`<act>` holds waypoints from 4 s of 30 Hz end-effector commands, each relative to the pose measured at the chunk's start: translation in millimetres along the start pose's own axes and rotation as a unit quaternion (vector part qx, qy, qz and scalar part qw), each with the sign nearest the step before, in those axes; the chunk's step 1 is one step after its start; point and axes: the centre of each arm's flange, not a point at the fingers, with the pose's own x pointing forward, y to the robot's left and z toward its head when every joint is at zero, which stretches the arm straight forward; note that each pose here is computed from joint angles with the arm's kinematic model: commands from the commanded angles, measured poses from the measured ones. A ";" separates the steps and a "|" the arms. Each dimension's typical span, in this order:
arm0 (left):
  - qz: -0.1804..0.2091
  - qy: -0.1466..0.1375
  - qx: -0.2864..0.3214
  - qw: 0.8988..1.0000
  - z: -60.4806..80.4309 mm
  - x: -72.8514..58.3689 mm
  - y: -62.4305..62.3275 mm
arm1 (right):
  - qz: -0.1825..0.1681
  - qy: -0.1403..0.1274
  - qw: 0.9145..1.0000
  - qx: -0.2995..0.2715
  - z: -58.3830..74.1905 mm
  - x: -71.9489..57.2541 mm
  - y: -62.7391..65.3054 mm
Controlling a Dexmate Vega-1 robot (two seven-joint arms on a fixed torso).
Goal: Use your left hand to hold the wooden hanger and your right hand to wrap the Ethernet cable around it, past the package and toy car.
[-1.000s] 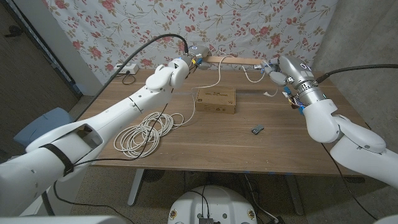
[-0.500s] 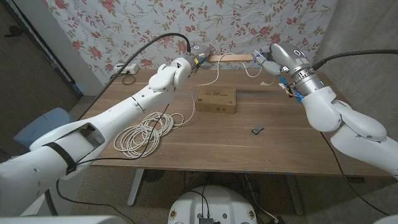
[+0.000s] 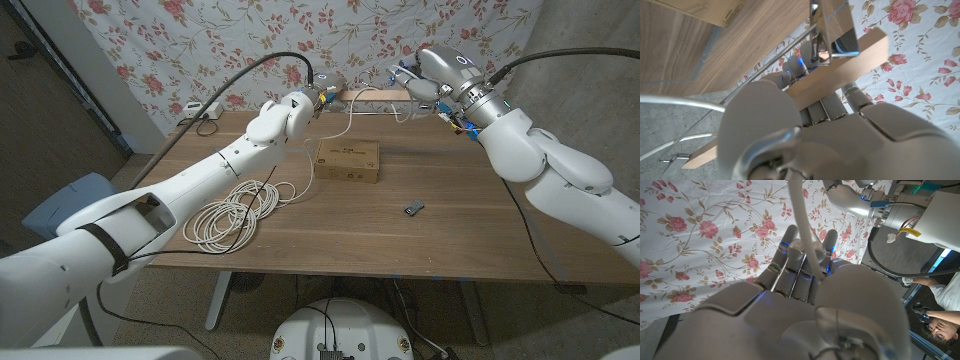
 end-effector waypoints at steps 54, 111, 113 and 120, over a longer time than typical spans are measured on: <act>-0.042 -0.009 -0.019 0.999 -32.7 -13.2 -9.2 | 0.049 0.133 0.990 -0.013 -116.9 197.5 40.6; 0.081 -0.085 -0.111 0.987 -32.8 -83.5 21.7 | 0.174 0.335 0.924 -0.066 -230.0 169.1 71.4; 0.084 -0.087 -0.124 0.985 -35.4 -82.2 22.8 | 0.178 0.346 0.919 -0.057 -236.4 164.1 75.3; 0.098 -0.092 -0.163 0.977 -43.0 -77.6 24.9 | 0.200 0.362 0.909 -0.042 -249.1 152.4 94.9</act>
